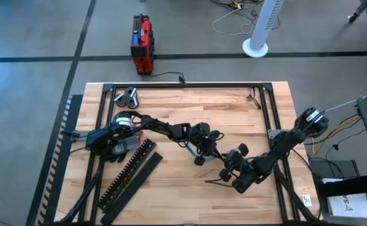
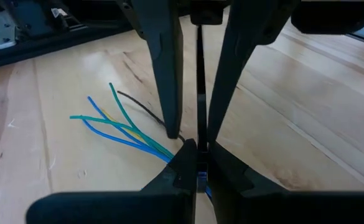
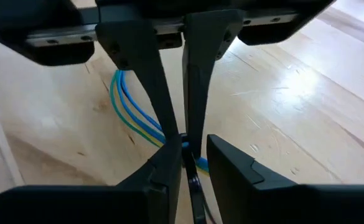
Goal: Ziptie cables
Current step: Wrap the cable wires with the black zip tie
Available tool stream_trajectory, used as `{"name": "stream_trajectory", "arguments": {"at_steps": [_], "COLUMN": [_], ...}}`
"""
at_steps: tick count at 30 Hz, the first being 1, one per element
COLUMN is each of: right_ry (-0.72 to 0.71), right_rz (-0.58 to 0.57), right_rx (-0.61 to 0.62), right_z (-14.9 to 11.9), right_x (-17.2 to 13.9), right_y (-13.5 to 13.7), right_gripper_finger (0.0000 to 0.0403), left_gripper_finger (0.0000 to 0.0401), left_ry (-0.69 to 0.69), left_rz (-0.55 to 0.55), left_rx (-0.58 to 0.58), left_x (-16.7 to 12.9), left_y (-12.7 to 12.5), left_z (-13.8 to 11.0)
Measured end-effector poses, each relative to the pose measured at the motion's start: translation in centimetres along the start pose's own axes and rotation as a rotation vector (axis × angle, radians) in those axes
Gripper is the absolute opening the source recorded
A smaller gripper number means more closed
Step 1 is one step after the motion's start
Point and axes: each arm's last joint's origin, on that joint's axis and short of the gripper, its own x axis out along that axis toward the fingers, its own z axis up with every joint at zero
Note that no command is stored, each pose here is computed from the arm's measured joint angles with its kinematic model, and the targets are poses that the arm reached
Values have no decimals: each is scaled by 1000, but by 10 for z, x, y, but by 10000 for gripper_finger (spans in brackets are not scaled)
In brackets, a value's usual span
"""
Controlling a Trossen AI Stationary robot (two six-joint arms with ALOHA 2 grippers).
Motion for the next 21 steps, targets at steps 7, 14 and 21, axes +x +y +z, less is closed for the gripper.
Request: {"name": "stream_trajectory", "arguments": {"at_steps": [7,14,21], "right_ry": [11,44,46], "right_rz": [11,21,28], "right_rx": [-42,-45,-56], "right_z": [1,1,2], "right_x": [-1,0,-1], "right_y": [1,1,0], "right_gripper_finger": [46,28,4], "left_gripper_finger": [9,9,9], "left_ry": [-1,0,-2], "left_rz": [0,-1,0], "left_rx": [1,0,1], "left_x": [0,0,0], "left_y": [0,0,0], "left_z": [0,0,0]}}
